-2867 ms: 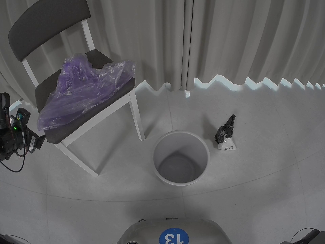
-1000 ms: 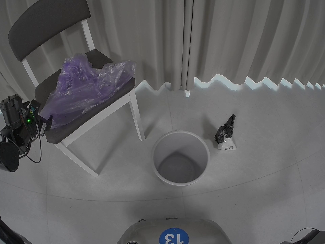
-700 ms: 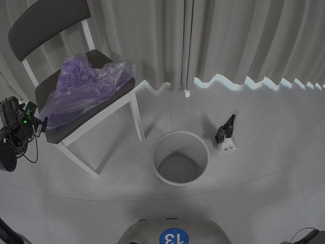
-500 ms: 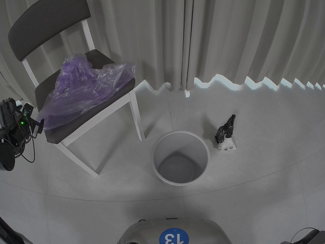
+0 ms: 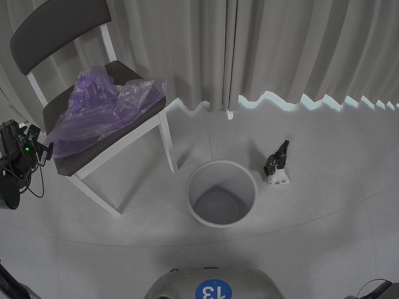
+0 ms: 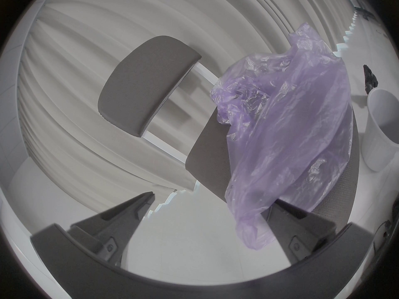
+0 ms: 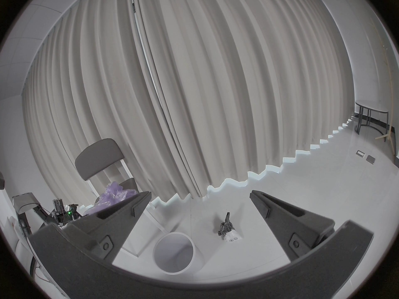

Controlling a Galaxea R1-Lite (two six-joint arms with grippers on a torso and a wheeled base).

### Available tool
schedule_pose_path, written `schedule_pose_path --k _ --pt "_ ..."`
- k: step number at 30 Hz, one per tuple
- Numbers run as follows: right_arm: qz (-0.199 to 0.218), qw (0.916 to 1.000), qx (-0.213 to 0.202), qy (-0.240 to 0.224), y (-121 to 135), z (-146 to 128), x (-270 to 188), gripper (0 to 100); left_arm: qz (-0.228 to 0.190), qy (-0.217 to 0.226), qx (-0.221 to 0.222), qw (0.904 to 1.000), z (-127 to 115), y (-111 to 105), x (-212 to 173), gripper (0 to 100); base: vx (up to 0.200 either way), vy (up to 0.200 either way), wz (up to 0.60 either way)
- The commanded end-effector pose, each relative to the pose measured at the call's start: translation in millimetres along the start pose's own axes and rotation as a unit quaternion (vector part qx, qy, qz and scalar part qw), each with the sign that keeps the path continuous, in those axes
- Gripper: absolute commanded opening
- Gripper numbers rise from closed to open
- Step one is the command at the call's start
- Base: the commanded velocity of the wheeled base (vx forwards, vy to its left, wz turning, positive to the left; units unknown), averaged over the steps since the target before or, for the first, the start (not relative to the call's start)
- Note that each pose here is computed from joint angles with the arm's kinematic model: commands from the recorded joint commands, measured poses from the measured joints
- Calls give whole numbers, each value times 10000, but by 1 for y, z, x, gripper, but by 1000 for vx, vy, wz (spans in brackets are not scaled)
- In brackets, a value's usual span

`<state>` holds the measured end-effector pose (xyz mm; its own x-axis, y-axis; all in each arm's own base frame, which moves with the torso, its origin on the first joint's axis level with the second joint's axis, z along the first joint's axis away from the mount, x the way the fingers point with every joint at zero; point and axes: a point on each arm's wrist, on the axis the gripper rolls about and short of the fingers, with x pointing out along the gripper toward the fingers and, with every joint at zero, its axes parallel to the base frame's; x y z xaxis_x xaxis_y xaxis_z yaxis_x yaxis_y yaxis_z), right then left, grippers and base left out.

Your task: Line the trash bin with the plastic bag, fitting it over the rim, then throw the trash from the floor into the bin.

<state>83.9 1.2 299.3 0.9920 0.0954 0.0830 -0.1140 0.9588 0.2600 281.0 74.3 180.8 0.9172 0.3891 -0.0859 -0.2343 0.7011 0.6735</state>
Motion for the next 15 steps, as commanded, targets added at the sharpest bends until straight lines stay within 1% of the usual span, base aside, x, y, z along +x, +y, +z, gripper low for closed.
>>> schedule_pose_path --k 1,10,15 --pt "-8 10000 -2 -6 0 0 0 100 -7 17 16 10000 -1 -1 1 0 0 0 0" --pt "-15 10000 1 16 0 0 1 100 5 27 8 10000 -1 -1 1 0 0 0 0" --pt "-19 10000 2 31 -1 -1 2 100 64 -62 -38 10000 3 2 2 0 0 0 0"
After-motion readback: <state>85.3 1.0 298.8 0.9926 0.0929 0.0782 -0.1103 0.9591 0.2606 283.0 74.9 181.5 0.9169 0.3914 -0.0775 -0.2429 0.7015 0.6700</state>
